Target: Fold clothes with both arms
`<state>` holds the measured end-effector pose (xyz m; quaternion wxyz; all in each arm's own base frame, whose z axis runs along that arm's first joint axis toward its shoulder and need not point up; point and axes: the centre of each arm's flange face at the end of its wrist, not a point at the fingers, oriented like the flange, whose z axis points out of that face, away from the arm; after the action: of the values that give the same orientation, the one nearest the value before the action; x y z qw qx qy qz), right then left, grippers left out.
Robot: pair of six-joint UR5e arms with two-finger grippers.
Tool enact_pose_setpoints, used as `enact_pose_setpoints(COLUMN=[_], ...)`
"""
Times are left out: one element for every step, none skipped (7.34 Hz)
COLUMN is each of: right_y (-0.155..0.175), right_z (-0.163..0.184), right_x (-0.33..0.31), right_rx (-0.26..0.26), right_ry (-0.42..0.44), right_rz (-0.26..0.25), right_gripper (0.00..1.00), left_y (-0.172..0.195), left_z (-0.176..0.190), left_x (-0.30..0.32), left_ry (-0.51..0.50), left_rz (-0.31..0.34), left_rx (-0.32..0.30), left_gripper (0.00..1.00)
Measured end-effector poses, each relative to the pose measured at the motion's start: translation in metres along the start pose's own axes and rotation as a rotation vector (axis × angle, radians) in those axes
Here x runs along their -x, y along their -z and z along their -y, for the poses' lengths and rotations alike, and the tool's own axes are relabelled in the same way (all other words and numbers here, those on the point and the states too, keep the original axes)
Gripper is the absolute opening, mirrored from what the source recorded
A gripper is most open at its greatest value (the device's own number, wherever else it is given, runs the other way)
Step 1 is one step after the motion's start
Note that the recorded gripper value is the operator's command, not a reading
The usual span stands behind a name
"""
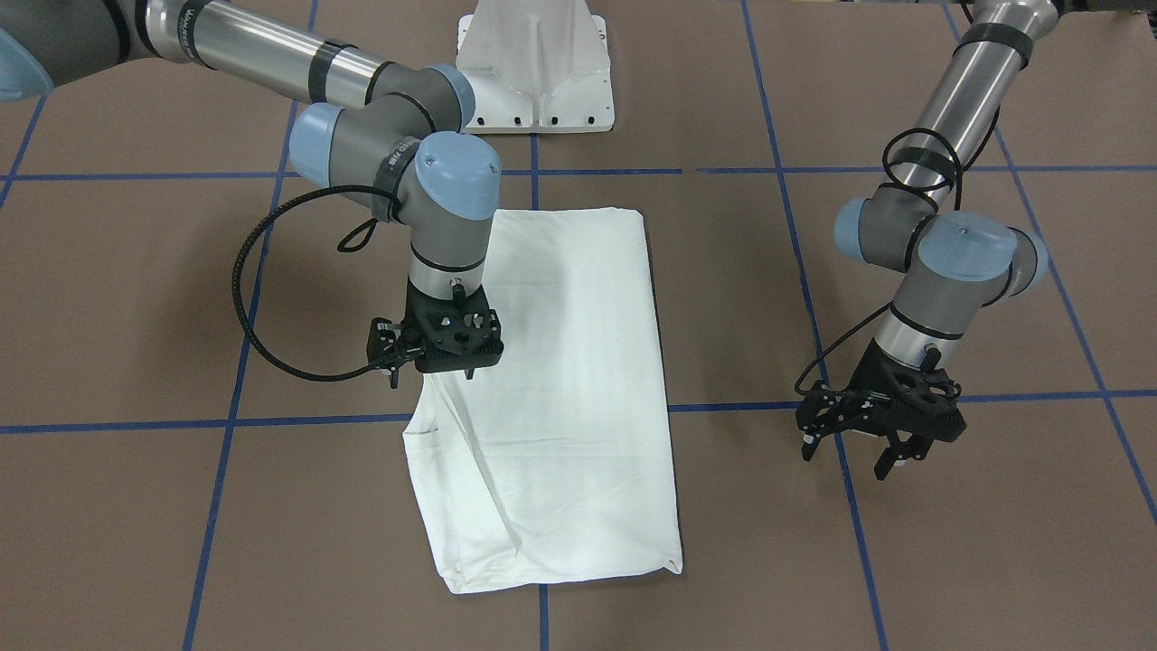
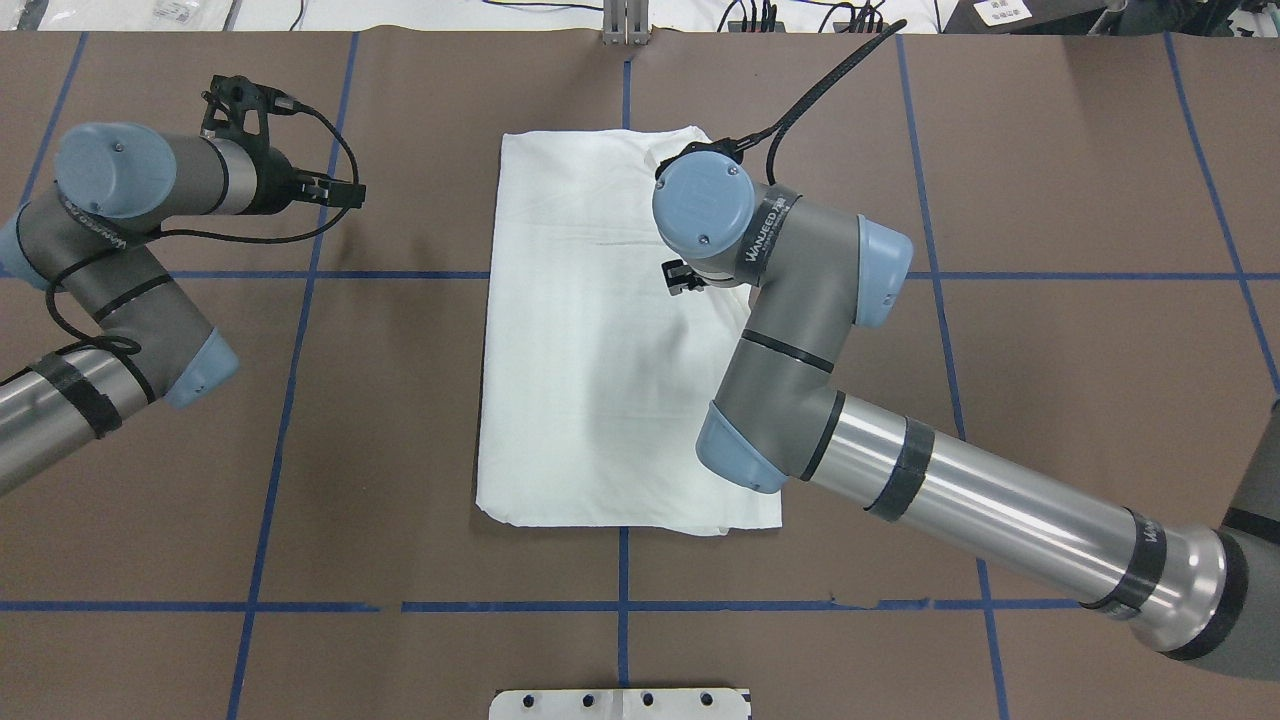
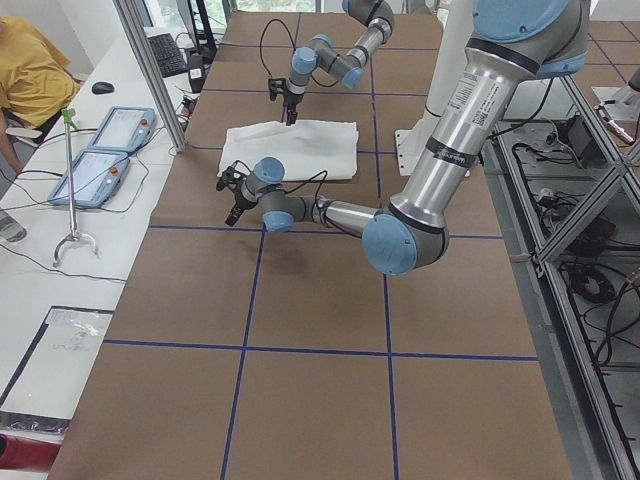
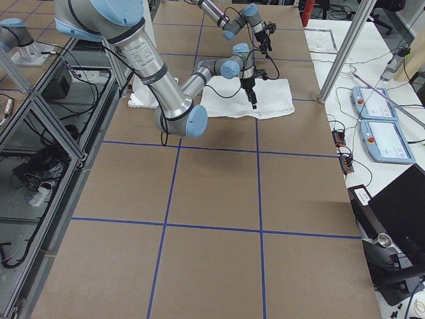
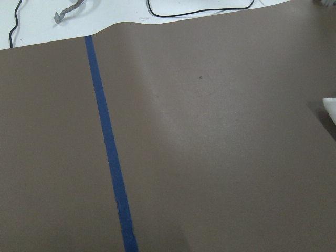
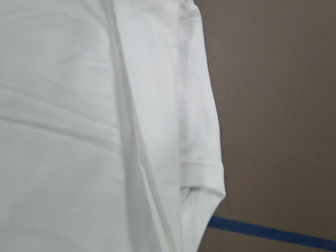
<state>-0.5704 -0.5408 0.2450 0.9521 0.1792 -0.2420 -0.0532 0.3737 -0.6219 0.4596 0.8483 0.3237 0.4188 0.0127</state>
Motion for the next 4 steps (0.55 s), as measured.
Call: enact_pose_setpoints(right_y=[-0.013,-0.025,-0.035,-0.040], right_z=[0.010,0.012,0.013,0.012], right_x=[0.010,0.012,0.011,0.010], right_rx=[0.000,0.009,0.020,0.027], right_ry=[0.006,0.015,0.020,0.027], right_rz=[-0.004,-0.017,-0.032,-0.041], right_gripper=[1.00,1.00,1.00,1.00], left_y=[0.000,0.000,0.001,0.001], left_z=[-0.003,-0.007,-0.009,-0.010], left_x=[0.002,0.006,0.008,0.008], left_ry=[0.000,0.000,-0.002,-0.003], left_rz=[0.001,0.001,-0.003,-0.006], left_rx=[0.002,0.002,-0.002,-0.004], left_gripper=[1.00,1.00,1.00,1.00])
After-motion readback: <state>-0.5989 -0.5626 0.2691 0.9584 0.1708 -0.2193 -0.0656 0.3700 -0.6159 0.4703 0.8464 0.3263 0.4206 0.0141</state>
